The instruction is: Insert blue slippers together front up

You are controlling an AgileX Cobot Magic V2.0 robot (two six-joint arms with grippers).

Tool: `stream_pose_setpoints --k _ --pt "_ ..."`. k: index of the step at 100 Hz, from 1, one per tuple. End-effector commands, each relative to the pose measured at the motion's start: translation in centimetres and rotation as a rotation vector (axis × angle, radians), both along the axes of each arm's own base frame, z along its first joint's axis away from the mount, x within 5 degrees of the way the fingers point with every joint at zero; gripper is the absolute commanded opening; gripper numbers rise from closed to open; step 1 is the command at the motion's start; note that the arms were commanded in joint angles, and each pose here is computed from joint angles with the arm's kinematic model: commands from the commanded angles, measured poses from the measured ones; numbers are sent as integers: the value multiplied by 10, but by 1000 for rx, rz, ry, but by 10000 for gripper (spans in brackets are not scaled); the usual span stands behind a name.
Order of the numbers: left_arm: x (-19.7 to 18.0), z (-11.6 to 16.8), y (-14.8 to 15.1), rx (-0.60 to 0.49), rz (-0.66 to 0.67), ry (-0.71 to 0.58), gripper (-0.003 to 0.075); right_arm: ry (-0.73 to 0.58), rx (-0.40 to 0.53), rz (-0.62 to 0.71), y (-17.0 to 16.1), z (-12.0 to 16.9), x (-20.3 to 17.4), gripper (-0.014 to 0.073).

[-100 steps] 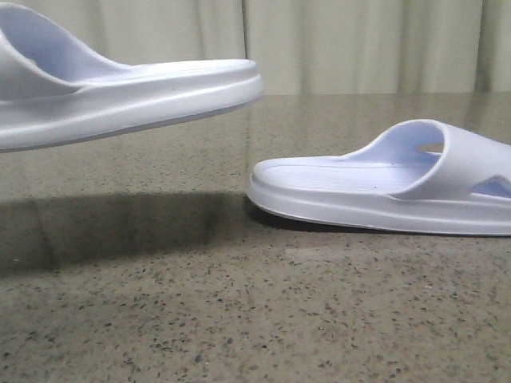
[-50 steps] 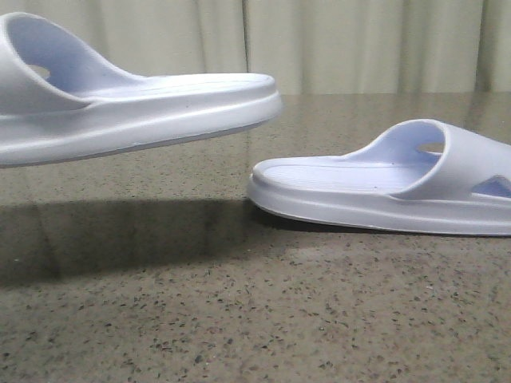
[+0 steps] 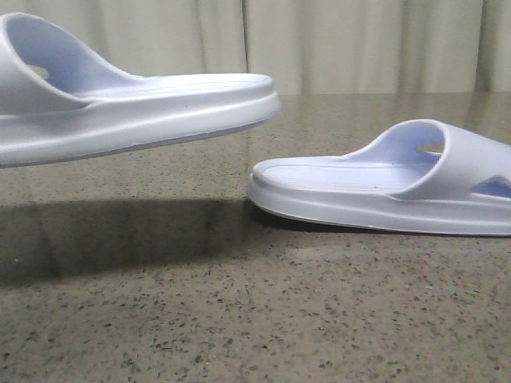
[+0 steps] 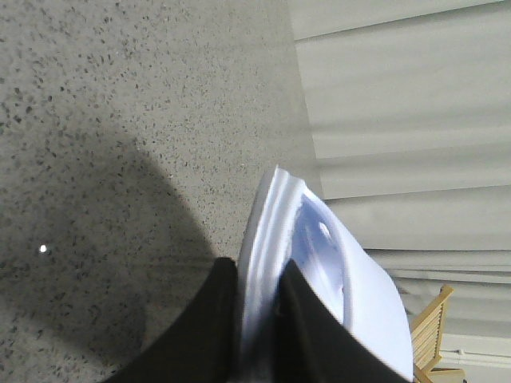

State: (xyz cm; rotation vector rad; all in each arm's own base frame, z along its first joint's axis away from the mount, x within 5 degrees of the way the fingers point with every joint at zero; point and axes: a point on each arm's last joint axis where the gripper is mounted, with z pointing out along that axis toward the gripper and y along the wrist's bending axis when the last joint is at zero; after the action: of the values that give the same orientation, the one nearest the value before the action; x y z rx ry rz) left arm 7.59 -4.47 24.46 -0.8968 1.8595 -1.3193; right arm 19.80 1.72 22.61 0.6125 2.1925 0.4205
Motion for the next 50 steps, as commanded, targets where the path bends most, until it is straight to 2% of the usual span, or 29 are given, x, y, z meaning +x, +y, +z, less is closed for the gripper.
stream_pose_setpoints --k 1,50 --pt "2 11 0 -40 17 -32 16 9 36 -19 1 2 3 477" --pt "2 11 0 -39 17 -32 16 163 53 19 4 -7 -7 477"
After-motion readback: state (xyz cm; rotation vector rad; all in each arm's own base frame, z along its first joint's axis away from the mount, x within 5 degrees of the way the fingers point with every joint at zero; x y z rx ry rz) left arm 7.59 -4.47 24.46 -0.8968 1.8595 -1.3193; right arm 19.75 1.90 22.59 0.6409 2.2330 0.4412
